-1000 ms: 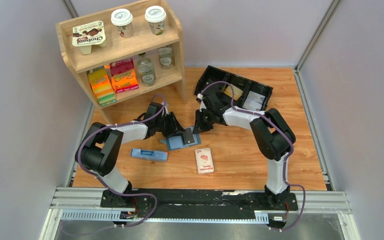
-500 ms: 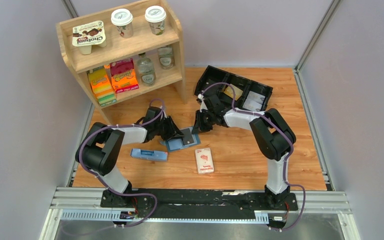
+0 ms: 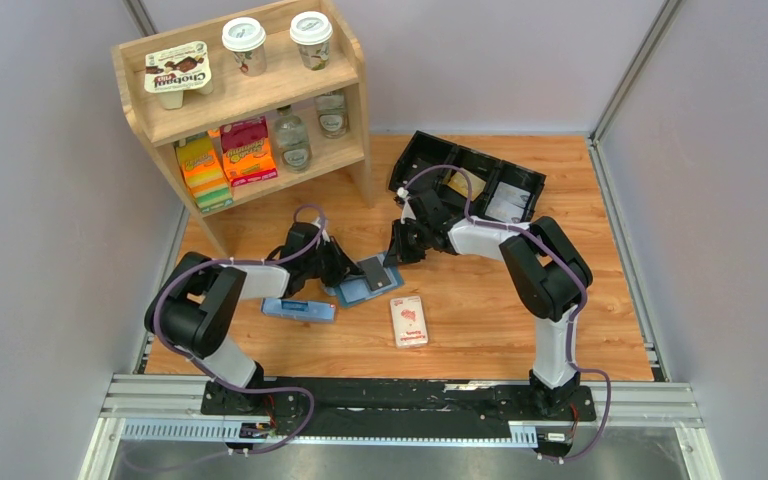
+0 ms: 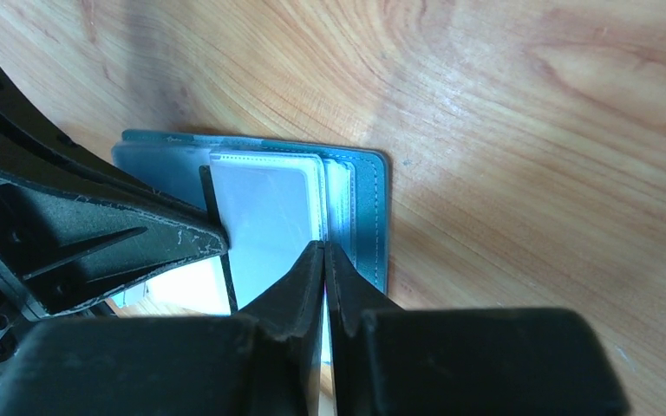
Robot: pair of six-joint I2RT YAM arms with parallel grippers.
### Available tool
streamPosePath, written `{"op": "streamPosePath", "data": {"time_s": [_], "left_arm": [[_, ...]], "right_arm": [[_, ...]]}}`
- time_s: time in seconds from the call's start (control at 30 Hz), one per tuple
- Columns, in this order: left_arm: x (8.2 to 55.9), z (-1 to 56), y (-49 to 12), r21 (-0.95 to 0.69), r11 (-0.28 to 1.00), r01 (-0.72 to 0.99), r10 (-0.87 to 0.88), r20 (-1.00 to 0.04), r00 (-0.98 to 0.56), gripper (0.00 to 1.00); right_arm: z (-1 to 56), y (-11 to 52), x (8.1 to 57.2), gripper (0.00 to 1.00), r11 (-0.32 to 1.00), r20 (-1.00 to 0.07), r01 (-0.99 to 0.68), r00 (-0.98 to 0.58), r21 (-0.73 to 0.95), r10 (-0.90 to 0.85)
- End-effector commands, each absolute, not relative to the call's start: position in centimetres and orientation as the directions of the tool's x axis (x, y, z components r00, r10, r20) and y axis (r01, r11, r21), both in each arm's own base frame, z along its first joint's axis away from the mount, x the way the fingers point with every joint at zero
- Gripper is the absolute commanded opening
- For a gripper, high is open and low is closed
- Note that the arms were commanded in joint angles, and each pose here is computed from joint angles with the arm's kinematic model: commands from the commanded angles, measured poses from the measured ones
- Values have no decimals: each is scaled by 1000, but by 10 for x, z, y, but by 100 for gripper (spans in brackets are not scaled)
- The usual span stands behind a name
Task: Take the credit cards out of the card holder
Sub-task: Remove the credit card from the card holder.
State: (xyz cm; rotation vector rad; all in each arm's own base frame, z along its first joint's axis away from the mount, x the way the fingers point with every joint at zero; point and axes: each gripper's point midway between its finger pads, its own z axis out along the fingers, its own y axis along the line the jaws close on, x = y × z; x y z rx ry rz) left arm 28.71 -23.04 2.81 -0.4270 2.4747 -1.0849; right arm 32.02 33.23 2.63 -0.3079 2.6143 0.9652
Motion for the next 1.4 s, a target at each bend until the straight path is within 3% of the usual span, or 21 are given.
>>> {"op": "streamPosePath", "data": {"time_s": [0.0,0.47,0.57,0.8,0.97,1.1,1.3,1.37], "left_arm": [[285,41,-230,-775,627,-79,-437,-266,-859,5],[277,43,-225,-787,613,-70,-440,-266,-858,7],[274,42,-220,-780,620,-85,-446,-262,-856,1],[270,34,-207,-752,649,-113,-452,-262,-852,0],[272,28,-218,-784,609,-122,-444,-209,-871,23],[273,23,-219,-789,598,-143,-460,-191,-867,35],[276,18,-222,-801,577,-159,-477,-172,-862,38],[276,18,-223,-806,569,-163,-480,-165,-862,34]], "right_arm": [[-25,302,302,8,846,-294,-240,-950,477,-104],[-31,296,305,7,859,-284,-213,-955,465,-82],[-32,294,305,7,862,-281,-204,-957,464,-75],[-29,296,308,6,856,-285,-202,-956,475,-67],[-29,298,307,7,850,-277,-198,-959,488,-64],[-28,298,306,7,850,-279,-198,-958,489,-62],[-28,300,307,7,845,-278,-197,-959,498,-59],[-28,300,307,7,845,-279,-197,-958,497,-59]]}}
